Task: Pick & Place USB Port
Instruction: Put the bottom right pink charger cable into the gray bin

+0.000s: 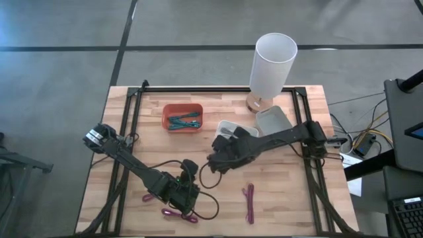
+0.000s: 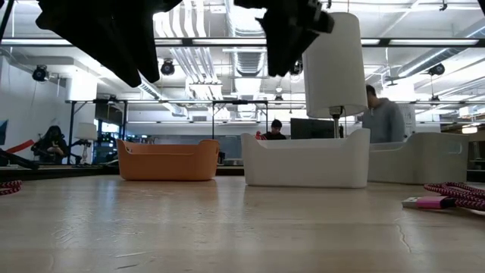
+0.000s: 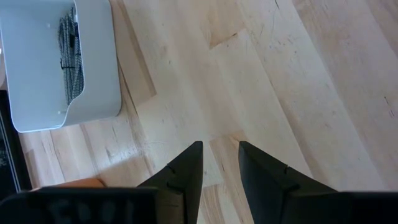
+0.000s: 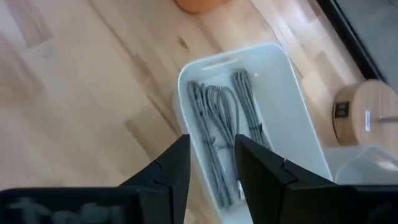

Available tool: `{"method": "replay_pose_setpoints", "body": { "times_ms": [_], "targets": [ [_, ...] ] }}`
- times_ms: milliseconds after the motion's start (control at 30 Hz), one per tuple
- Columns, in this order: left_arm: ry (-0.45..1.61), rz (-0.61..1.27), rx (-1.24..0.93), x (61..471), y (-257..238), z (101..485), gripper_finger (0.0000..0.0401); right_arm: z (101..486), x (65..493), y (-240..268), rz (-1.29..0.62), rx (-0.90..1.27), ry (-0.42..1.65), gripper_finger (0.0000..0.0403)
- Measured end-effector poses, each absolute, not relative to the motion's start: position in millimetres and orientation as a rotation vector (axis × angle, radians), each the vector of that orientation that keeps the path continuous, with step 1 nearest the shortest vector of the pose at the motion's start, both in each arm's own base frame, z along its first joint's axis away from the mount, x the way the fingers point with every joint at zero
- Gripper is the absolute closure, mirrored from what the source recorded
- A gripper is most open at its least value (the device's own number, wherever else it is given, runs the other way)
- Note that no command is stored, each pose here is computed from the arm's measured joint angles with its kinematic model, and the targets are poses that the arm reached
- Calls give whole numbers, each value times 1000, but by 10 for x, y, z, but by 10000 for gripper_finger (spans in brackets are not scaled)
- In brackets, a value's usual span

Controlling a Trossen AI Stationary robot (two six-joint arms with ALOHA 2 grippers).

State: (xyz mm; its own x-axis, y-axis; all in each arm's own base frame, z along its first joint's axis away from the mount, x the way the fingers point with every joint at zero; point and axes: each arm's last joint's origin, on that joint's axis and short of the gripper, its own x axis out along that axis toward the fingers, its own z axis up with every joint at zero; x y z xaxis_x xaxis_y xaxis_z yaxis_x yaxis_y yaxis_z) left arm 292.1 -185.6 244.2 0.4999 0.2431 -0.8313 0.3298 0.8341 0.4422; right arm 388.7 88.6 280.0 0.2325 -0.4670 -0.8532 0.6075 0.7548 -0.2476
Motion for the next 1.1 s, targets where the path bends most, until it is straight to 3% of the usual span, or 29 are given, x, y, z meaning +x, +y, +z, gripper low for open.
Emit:
{"method": "replay_pose_setpoints", "body": {
  "times_ms": [867, 1100],
  "targets": [
    [1068, -74, 643, 2914, -1852, 2447, 286, 2400, 3357, 1667, -892, 466, 1337, 286],
    [1018, -78, 602, 2773, -1756, 2722, 286, 2393, 3279, 1810, -888, 486, 1342, 289]
  ]
}}
